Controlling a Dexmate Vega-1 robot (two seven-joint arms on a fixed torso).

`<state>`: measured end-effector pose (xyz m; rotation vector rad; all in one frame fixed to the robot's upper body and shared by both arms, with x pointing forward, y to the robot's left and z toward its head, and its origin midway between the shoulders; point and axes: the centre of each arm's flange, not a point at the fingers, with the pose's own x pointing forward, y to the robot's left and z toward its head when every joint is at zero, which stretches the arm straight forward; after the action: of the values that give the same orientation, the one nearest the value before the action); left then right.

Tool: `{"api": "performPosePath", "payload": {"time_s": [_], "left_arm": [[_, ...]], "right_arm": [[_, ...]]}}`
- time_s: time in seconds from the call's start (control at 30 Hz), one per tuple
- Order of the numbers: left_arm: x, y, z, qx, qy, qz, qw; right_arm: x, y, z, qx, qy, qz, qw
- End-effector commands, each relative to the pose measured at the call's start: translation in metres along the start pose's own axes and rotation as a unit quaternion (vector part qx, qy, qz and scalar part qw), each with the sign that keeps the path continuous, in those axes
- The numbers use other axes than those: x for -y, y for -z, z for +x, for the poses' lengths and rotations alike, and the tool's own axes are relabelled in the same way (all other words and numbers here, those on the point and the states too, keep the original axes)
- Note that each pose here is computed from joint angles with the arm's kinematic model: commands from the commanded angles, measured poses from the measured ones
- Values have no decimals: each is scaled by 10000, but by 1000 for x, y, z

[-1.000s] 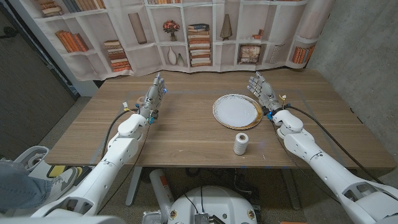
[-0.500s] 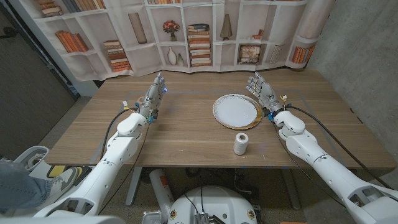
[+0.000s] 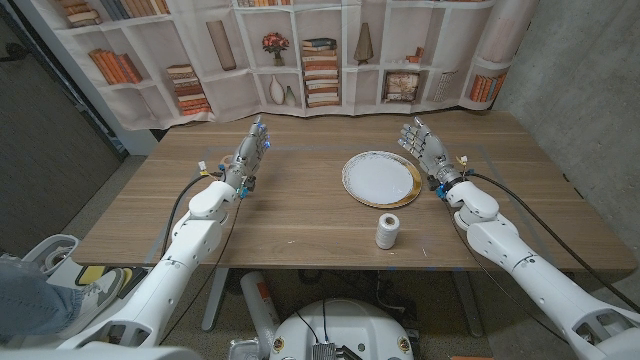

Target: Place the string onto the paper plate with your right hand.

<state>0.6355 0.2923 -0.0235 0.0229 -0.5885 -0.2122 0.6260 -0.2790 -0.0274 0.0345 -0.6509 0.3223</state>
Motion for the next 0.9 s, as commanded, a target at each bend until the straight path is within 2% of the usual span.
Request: {"api": "performPosePath", "payload": {"time_s": [0.03, 0.3, 0.6, 0.9], "left_arm": [[7, -5, 1, 23, 48, 77, 10000], [6, -6, 3, -14, 21, 95, 10000], [4, -9, 9, -25, 49, 127, 9999], [7, -10, 16, -27, 166, 99, 9998]], "right_arm": [[-1, -6, -13, 99, -145, -57, 9998], [0, -6, -21, 94, -188, -74, 9998], [1, -8, -37, 123, -143, -97, 9998], [-2, -6, -43, 135, -165, -88, 9997]]}}
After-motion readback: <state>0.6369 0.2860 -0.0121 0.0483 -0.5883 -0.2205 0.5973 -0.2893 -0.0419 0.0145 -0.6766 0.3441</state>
